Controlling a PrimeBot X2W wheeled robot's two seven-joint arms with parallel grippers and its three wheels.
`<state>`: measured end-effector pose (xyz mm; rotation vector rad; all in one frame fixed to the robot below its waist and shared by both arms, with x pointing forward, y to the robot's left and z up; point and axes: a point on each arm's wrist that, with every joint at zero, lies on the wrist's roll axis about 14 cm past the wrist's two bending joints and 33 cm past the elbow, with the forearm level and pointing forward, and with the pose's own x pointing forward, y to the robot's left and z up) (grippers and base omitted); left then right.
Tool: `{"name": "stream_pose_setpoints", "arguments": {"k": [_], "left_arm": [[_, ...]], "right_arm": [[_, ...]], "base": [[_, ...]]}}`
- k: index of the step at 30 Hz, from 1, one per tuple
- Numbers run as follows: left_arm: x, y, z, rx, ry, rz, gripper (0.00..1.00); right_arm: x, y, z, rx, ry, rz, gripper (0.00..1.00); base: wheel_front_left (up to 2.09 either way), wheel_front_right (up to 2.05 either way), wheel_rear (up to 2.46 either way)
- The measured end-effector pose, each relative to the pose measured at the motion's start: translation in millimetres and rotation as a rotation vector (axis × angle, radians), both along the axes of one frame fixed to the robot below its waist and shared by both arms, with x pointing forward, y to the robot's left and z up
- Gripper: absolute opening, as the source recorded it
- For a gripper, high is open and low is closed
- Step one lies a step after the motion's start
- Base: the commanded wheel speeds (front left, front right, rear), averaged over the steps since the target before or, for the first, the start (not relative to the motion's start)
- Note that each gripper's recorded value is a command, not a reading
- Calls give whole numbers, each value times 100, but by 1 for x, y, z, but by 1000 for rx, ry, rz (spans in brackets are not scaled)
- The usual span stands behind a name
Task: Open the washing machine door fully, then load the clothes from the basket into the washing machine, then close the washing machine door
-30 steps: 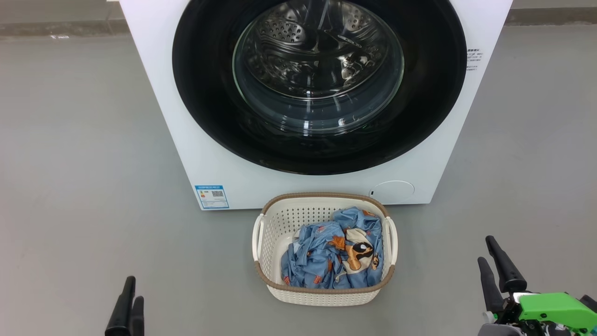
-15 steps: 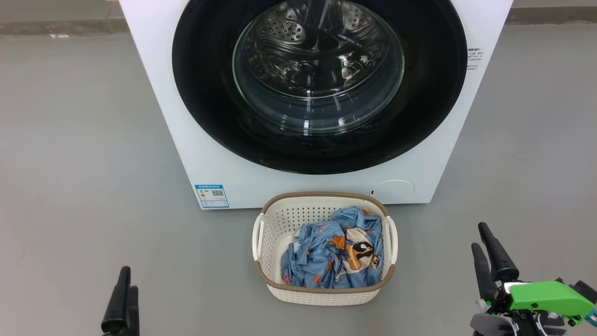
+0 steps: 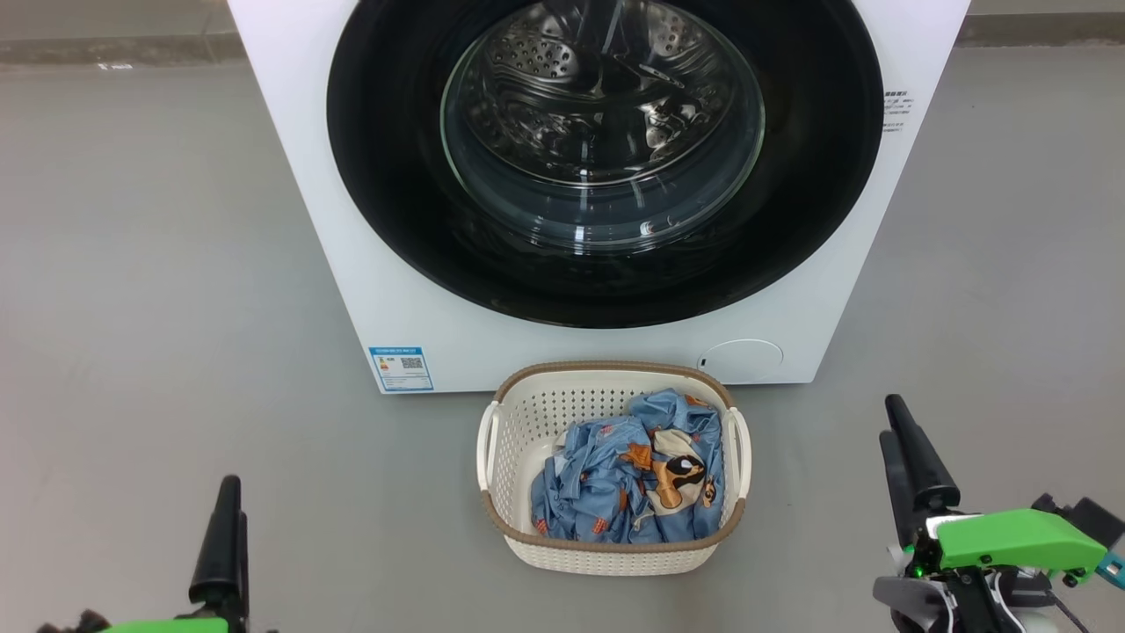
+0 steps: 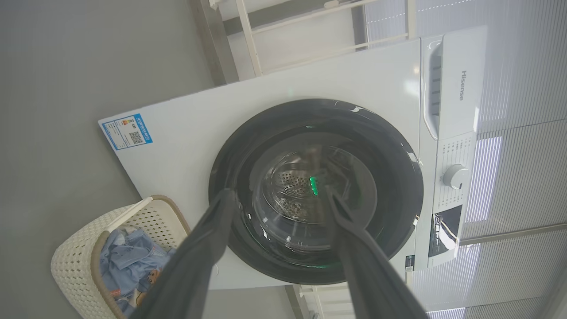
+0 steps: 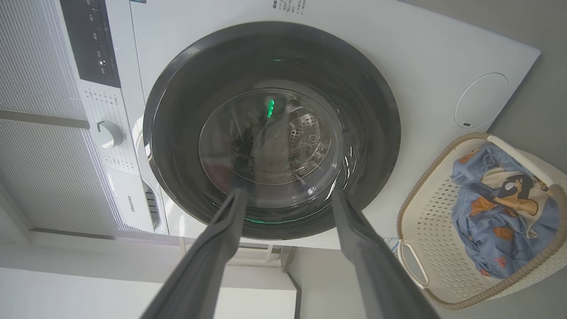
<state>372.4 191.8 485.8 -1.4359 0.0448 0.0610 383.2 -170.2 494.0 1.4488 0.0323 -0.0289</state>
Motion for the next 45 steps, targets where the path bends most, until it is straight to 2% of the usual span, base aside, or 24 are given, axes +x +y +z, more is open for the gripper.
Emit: {"name": "stream_pose_setpoints", "arguments": {"k": [13, 23, 45], "left_arm": [[1, -3, 6, 137, -21, -25, 100], [6, -7, 16, 320, -57, -66, 100], [8, -9, 18, 725, -95, -94, 100]], "right_arm": [[1, 13, 4, -129, -19, 37, 100], [8, 17, 12, -273, -51, 48, 100], [10, 25, 8, -695, -79, 87, 100]], "base": [[0, 0, 0], [0, 0, 0], [0, 0, 0]]}}
